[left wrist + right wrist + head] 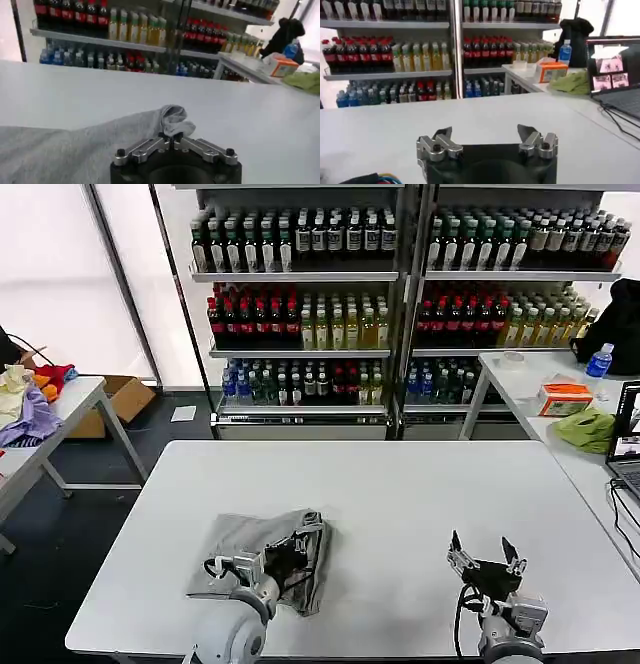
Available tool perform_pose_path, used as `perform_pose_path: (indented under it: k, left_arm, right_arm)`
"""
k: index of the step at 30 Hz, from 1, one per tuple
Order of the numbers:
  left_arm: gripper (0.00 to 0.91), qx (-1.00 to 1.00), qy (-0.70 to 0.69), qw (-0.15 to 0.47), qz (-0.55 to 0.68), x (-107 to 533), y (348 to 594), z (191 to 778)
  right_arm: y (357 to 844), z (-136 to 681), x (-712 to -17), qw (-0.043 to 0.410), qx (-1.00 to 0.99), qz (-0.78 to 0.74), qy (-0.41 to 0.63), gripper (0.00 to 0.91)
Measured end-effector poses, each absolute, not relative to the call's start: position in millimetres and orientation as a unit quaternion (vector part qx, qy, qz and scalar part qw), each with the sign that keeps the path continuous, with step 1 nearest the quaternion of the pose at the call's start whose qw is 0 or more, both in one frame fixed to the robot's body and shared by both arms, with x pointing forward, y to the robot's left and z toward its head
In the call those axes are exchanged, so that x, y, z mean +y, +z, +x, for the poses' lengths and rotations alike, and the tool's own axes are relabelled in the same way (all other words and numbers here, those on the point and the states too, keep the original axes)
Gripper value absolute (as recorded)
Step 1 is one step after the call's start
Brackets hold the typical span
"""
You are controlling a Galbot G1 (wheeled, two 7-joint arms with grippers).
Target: Fold and organize the clothes.
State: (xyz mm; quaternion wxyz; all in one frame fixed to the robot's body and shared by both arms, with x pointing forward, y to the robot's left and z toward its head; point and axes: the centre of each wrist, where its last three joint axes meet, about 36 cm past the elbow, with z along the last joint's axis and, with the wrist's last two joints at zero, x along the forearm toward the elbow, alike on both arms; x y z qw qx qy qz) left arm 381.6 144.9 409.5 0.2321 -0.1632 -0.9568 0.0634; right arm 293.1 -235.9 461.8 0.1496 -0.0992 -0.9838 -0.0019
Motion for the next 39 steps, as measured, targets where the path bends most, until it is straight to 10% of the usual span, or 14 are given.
perform_pose_path:
  k: [2,3,4,25,39]
  left_arm:
    - [0.05,-0.957,0.059,0.232,-0.164,146,409,380]
    - [0.786,-0.957,0.057,0.232,-0.166,146,409,380]
    - [0.907,-0.957,0.055,0.232,-0.168,146,408,379]
    - [0.907,-0.928,0.177,0.203,-0.257,116,431,344]
    - [0.907,-0.973,0.07,0.17,-0.141,212,439,366]
  right_arm:
    - [461,294,-236,0.149,-0.984,-0.1,-0.002,0.907]
    - [461,294,-236,0.149,-0.984,-0.1,-0.002,0.907]
    - [461,295,-236,0.149,-0.984,-0.1,-0.001,0.907]
    - [462,303,-237,0.141,-0.985,-0.097,0.006,0.907]
    - [461,316,-226,0.136,-0.988,-0.075,0.004,0.907]
